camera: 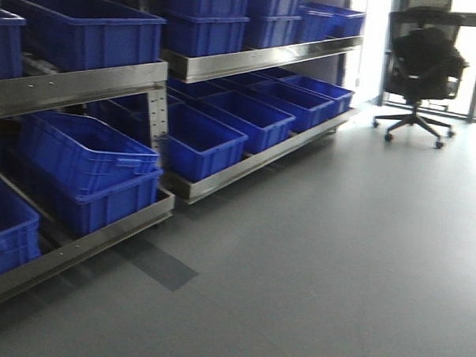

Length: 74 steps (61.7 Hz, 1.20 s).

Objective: Pick red cube and place on left shelf
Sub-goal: 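Drive up to the shelf and stop facing a blue bin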

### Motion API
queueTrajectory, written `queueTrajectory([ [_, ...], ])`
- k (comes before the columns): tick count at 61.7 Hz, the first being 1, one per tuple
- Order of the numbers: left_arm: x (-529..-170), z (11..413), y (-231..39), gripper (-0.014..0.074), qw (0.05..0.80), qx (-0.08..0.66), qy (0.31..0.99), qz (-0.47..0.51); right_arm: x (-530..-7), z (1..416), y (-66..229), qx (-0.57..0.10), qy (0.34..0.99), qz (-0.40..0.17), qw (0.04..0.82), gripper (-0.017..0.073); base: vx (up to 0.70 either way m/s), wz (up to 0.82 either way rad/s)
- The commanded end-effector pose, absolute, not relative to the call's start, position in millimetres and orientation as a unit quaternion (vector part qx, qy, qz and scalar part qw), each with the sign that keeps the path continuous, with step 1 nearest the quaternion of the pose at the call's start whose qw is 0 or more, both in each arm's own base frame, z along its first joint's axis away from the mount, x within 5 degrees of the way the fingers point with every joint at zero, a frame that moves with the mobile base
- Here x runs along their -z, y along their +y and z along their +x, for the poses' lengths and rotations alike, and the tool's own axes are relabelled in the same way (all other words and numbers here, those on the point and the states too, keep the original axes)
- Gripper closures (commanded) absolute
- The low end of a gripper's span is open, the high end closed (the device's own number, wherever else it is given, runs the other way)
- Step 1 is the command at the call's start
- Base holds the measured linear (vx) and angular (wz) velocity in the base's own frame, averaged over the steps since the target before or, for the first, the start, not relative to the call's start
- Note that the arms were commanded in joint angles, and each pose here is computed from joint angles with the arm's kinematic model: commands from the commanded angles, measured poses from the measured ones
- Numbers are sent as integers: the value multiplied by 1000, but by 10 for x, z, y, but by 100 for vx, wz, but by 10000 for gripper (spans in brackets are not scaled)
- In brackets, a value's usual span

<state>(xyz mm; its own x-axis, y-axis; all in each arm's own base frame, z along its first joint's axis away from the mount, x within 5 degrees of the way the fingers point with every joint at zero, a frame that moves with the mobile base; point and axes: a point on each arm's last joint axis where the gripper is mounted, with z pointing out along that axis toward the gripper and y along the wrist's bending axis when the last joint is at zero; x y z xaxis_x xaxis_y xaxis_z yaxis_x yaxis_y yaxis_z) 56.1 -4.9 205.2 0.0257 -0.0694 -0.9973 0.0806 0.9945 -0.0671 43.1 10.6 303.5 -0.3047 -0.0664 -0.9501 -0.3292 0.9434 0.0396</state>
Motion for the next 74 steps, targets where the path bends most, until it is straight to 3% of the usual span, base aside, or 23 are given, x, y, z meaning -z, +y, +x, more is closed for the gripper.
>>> queueTrajectory([
  [1, -2053, 558, -33, 492, 741, 49, 670, -3, -3189, 444, 112, -117, 769, -128, 615, 503, 57, 67],
  [34, -2053, 558, -33, 492, 741, 49, 670, -3, -3189, 444, 112, -117, 769, -128, 615, 503, 54, 65],
  [74, -2053, 558, -33, 492, 741, 49, 670, -3, -3186, 445, 113, -117, 769, -128, 615, 503, 51, 33],
])
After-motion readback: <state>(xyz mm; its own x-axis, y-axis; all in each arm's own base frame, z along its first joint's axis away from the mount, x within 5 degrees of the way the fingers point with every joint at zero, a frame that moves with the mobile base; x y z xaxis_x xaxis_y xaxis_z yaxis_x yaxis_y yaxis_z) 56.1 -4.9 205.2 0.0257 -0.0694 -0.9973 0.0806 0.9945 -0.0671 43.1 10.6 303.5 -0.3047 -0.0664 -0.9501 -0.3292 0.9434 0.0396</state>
